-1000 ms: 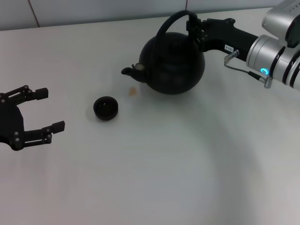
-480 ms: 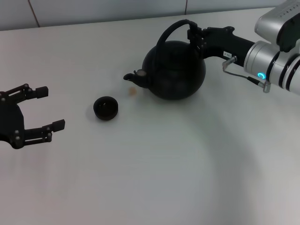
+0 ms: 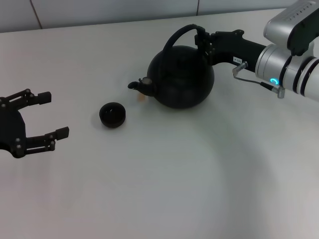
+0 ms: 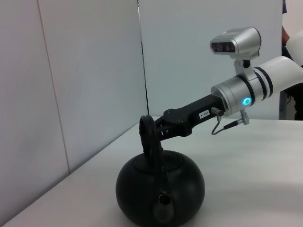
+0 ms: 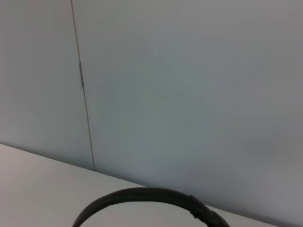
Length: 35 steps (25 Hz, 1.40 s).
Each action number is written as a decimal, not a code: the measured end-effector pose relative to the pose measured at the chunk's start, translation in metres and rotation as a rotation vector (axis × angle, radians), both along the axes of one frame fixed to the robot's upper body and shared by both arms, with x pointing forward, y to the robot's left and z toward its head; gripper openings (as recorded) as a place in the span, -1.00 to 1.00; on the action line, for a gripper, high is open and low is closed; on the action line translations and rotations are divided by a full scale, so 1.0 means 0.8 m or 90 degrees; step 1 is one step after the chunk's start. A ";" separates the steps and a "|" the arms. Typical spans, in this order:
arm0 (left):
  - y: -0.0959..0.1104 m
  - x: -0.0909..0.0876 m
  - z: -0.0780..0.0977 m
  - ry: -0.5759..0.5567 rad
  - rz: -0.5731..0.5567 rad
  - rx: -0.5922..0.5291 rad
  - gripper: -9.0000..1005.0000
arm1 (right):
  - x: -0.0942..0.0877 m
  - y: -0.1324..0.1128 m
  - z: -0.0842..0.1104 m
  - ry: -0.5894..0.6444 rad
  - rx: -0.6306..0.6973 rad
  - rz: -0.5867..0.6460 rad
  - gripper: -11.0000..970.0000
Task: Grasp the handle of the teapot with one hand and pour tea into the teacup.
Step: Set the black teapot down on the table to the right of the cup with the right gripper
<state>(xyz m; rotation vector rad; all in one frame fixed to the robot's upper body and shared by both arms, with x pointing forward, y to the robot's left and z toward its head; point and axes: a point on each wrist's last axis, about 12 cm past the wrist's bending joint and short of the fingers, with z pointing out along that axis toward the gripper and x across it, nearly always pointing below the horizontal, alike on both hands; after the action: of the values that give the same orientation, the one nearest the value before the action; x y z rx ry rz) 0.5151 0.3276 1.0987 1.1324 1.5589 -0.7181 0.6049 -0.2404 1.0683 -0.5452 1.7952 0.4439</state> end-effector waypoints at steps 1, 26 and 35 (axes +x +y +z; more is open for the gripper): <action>0.000 0.000 0.000 0.000 0.000 0.000 0.72 | 0.000 0.000 0.000 -0.001 0.000 0.000 -0.80; 0.003 -0.004 -0.001 0.000 0.004 0.000 0.72 | 0.002 -0.001 0.008 -0.007 0.020 -0.006 0.20; 0.004 -0.003 0.000 -0.001 0.003 0.001 0.72 | -0.011 -0.009 0.015 -0.034 0.024 -0.007 0.31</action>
<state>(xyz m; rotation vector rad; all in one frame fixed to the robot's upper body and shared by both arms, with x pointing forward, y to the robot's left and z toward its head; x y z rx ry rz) 0.5124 0.3306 1.0989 1.1308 1.5607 -0.7130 0.5964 -0.2477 1.0800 -0.5168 1.7340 0.4511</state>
